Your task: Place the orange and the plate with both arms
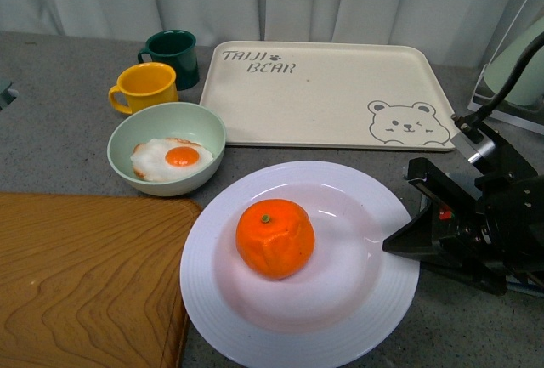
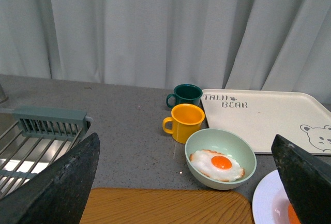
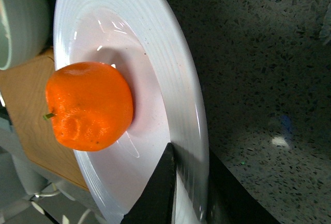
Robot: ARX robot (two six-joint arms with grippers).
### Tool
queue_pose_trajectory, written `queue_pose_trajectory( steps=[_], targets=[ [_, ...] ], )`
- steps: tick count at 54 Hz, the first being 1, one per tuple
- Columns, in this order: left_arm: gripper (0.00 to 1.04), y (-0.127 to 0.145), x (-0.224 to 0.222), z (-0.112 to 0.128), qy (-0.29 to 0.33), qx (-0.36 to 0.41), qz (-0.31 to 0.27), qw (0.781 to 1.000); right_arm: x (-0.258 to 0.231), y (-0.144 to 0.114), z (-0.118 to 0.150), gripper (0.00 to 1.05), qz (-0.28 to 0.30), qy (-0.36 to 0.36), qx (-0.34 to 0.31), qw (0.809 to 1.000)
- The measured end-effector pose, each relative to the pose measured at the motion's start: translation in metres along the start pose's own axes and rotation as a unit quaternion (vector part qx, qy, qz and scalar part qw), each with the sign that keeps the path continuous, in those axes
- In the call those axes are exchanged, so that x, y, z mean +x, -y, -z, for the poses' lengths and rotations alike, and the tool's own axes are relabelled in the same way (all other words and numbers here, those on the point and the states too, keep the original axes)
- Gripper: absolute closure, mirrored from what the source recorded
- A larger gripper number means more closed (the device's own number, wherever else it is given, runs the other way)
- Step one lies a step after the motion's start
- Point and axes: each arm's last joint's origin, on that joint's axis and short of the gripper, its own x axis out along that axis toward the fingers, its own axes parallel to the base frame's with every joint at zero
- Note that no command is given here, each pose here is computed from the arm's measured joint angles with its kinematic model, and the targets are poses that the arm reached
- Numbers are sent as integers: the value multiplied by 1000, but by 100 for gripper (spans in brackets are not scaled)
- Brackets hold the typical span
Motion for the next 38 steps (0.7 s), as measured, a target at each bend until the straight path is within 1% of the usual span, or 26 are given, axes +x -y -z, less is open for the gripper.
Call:
queue_pose_trajectory(
  steps=[6, 10, 16, 28, 38],
  targets=[
    [7, 0, 0, 0, 0, 0, 0, 1000, -7, 6, 1, 102, -53, 25, 30, 998],
    [7, 0, 0, 0, 0, 0, 0, 1000, -12, 12, 3, 103, -82, 48, 50, 994],
    [7, 0, 0, 0, 0, 0, 0, 1000, -20, 19, 1, 103, -116, 84, 62, 988],
    [7, 0, 0, 0, 0, 0, 0, 1000, -35, 26, -16, 104, -160, 153, 61, 973],
    [7, 0, 0, 0, 0, 0, 0, 1000, -48, 15, -41, 104, -212, 193, 37, 957]
  ],
)
